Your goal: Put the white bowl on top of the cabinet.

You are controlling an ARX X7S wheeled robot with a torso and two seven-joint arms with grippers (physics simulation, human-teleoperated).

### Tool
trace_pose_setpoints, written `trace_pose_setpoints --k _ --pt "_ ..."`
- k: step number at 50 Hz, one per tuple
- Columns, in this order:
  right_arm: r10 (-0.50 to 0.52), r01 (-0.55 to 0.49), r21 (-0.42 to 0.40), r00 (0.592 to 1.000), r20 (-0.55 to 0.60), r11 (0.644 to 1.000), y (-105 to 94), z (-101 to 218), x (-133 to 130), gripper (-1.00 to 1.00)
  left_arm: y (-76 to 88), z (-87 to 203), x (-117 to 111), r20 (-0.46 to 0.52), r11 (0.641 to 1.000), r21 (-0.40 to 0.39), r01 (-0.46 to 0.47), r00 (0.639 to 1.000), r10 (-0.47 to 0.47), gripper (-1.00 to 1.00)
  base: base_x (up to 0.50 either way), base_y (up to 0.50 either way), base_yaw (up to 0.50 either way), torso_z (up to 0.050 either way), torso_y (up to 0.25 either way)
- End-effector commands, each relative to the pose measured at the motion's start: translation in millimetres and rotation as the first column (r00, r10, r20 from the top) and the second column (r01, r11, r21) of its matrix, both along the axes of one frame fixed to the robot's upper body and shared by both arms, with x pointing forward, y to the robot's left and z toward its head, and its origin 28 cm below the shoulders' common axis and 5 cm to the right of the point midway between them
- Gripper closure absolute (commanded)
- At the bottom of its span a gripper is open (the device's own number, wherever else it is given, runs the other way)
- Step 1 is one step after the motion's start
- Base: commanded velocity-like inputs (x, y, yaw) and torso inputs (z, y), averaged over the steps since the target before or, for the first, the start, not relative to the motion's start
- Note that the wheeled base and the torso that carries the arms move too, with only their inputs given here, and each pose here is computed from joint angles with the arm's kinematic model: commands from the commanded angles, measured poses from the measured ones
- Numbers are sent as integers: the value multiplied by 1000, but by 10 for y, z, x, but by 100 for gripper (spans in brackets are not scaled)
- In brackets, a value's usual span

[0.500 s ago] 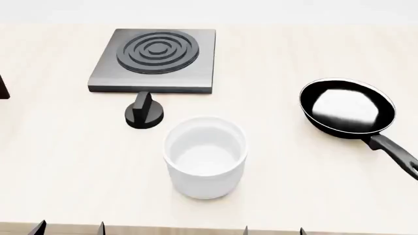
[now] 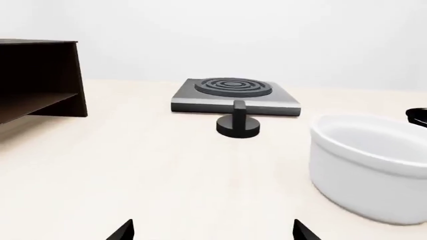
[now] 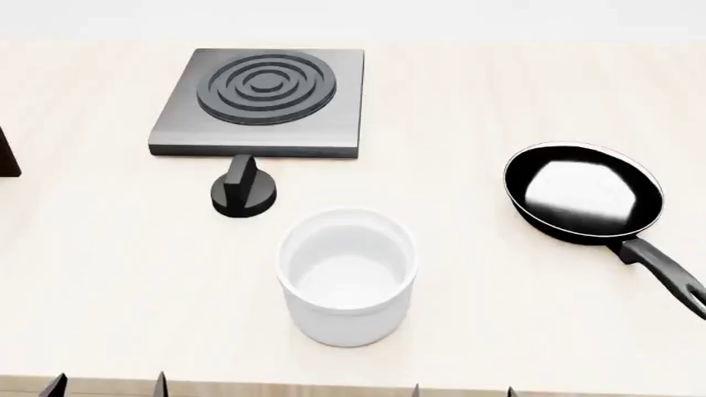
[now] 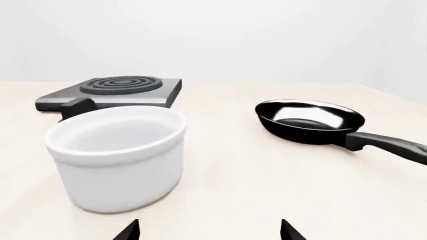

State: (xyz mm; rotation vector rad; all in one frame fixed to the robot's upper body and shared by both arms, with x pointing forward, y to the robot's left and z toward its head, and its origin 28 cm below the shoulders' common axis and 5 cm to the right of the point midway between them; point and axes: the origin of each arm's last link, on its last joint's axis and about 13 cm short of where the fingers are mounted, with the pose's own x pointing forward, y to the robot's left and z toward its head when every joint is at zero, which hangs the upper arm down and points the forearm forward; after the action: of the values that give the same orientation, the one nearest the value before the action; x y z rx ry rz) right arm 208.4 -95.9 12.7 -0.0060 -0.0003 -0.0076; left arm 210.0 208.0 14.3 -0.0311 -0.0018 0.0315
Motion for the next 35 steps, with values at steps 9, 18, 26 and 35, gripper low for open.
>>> trace_pose_setpoints --k 9,18,26,35 --pt "13 -13 14 1000 1 1000 -5 6 16 -100 -53 -23 13 -68 995 102 13 998 -6 -100 0 0 0 0 0" --pt "4 -3 -5 1000 8 1000 -1 22 -9 -100 -35 -10 17 -69 989 141 -31 997 41 -100 0 0 0 0 0" --pt "-19 19 -1 997 72 1000 -27 198 -42 -100 203 257 -158 35 973 101 -207 978 204 -100 0 0 0 0 0" --pt "-9 14 -21 976 219 1000 -22 688 -164 -100 290 491 -278 123 957 94 -276 957 264 -100 0 0 0 0 0"
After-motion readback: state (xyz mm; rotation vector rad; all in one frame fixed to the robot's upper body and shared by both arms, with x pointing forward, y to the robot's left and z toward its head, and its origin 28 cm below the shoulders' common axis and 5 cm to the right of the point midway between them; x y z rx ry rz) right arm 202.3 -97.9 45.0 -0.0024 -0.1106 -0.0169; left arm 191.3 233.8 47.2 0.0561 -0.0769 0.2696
